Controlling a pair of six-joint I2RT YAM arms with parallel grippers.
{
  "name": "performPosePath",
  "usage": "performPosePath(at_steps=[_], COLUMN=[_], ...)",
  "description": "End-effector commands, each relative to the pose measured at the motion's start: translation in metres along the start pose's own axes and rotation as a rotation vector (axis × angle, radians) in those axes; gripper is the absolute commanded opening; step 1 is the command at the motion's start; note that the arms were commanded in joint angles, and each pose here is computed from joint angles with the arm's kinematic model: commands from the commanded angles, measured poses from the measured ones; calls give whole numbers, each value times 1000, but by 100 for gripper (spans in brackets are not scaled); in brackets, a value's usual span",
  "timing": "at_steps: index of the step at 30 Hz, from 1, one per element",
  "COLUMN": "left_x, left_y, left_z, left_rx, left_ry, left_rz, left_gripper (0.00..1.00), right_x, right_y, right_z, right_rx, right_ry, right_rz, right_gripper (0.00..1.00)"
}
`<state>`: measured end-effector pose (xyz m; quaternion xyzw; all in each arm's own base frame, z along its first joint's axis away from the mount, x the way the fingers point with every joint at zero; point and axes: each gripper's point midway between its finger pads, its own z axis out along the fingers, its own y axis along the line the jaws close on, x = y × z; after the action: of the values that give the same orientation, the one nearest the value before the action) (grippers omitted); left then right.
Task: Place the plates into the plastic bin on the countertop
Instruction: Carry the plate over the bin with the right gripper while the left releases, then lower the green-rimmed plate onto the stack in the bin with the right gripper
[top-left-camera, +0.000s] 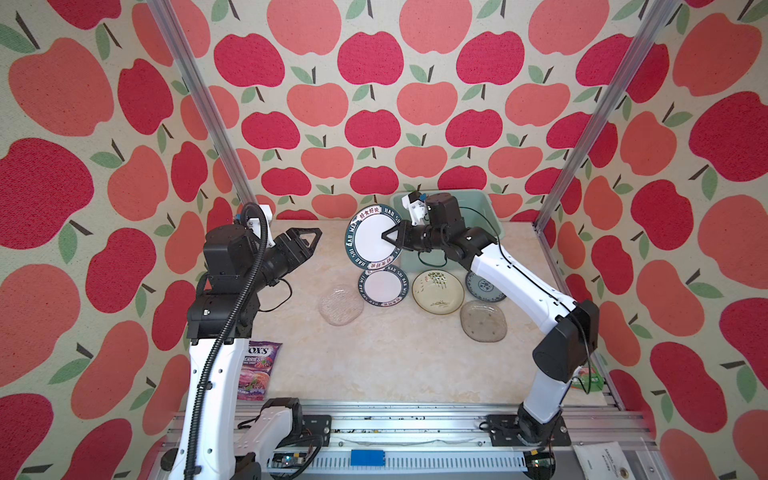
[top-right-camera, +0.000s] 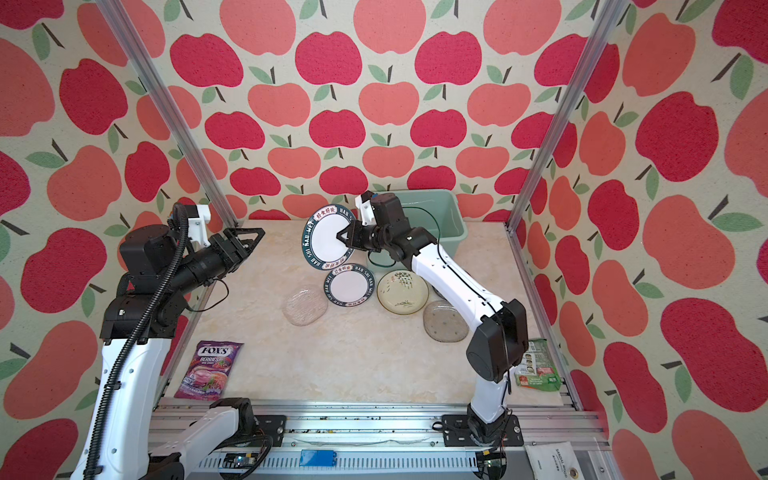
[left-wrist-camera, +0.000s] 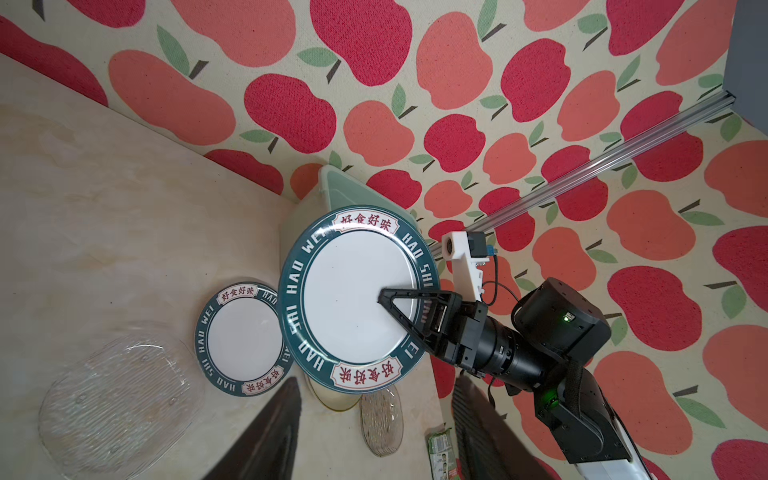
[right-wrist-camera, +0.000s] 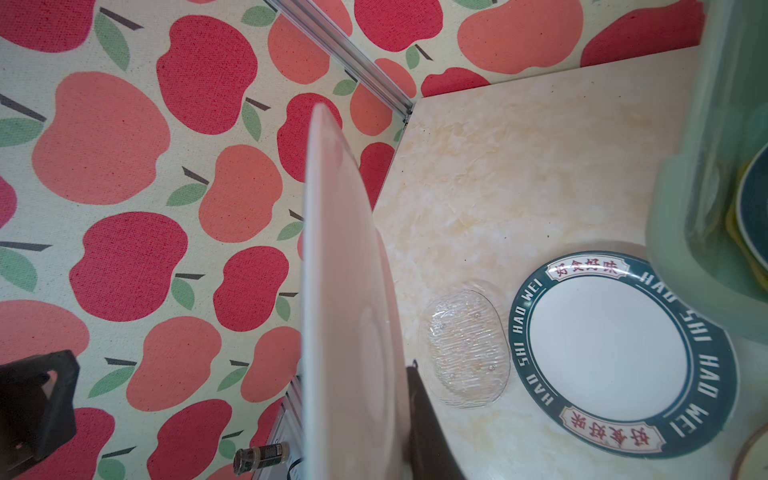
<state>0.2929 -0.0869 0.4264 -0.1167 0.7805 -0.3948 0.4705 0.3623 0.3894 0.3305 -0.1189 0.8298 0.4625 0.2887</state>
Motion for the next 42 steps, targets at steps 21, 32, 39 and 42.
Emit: performPosePath(at_steps=[21,32,39,42], left_x=[42,76,90,93], left_y=[-8,-8,6,9], left_z=[108,166,181,186], left_rx=[-112,-158,-197,-203], left_ry=[319,434,473,484], left_rz=[195,284,282,277], left_gripper=[63,68,70,70], right_x=[-138,-140,-133,-128], right_y=[-137,-194,-228,-240], right_z=[-89,-31,2,12], right_rx=[205,151,128,120], right_ry=[-102,-32,-17,-9], right_rz=[-172,-229,-223,-222], right_gripper=[0,0,0,0])
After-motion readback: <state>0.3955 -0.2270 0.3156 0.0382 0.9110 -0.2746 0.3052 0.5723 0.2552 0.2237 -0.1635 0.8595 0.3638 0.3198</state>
